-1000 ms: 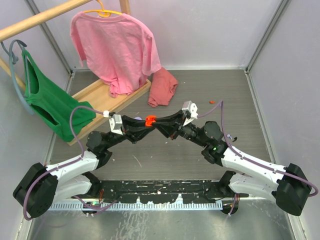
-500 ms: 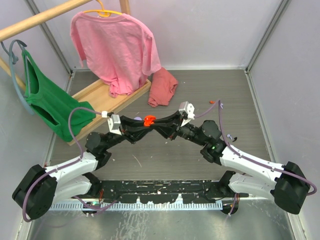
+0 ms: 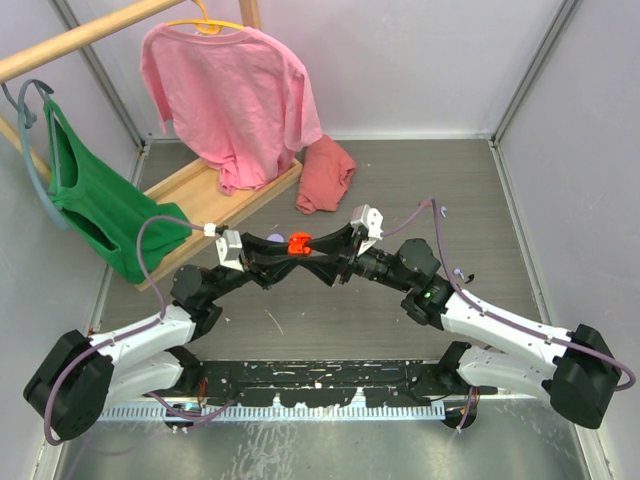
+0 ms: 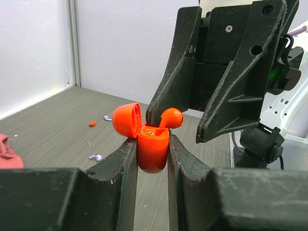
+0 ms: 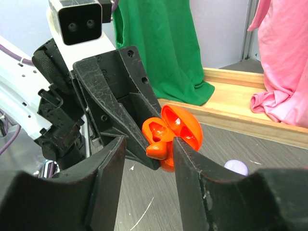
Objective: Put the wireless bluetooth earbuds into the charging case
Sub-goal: Place the earbud in the charging case.
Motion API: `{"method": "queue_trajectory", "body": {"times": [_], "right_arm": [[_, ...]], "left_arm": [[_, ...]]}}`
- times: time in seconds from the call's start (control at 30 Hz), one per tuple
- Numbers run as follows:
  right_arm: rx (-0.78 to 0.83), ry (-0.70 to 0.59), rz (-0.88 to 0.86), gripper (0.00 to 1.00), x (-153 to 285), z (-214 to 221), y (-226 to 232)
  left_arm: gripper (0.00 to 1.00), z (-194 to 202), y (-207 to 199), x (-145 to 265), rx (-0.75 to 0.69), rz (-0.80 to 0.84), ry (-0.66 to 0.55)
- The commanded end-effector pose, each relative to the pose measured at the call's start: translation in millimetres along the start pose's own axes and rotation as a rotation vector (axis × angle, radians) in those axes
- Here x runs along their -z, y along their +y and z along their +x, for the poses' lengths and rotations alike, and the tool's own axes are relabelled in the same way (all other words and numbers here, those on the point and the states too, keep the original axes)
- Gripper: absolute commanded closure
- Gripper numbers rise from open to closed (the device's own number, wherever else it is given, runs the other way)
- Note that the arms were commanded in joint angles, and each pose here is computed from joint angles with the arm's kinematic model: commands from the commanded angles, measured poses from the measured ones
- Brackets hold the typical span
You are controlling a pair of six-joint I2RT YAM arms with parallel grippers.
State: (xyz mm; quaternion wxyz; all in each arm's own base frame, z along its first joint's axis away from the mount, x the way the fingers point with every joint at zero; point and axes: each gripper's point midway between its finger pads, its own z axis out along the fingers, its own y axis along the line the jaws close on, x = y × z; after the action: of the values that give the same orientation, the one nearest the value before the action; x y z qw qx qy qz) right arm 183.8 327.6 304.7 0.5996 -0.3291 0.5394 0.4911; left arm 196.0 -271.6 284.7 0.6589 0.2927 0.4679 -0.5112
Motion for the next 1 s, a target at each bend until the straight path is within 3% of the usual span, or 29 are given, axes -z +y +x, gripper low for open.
{"method": "queue_trajectory", "body": {"times": [0.0,0.4,0.57,0.97], "right_arm": [[0.014,-0.018,0.005,0.48,3,-23,6],[-0.023,-0.018,0.207,0.29,13,-37,-23],[-0.046,-0.016,0.215,0.21,10,-38,-24],[-0.048,0.04,0.271,0.19,7,-22,-37]], "left_arm": [[1.0,-23,-3,-1,-0.089,0.008,-0.082],[1.0,-11,4,3,-0.113,-0.025,-0.045],[1.0,-9,5,3,-0.111,-0.026,-0.039],[1.0,-11,4,3,-0.114,-0.022,-0.045]]}}
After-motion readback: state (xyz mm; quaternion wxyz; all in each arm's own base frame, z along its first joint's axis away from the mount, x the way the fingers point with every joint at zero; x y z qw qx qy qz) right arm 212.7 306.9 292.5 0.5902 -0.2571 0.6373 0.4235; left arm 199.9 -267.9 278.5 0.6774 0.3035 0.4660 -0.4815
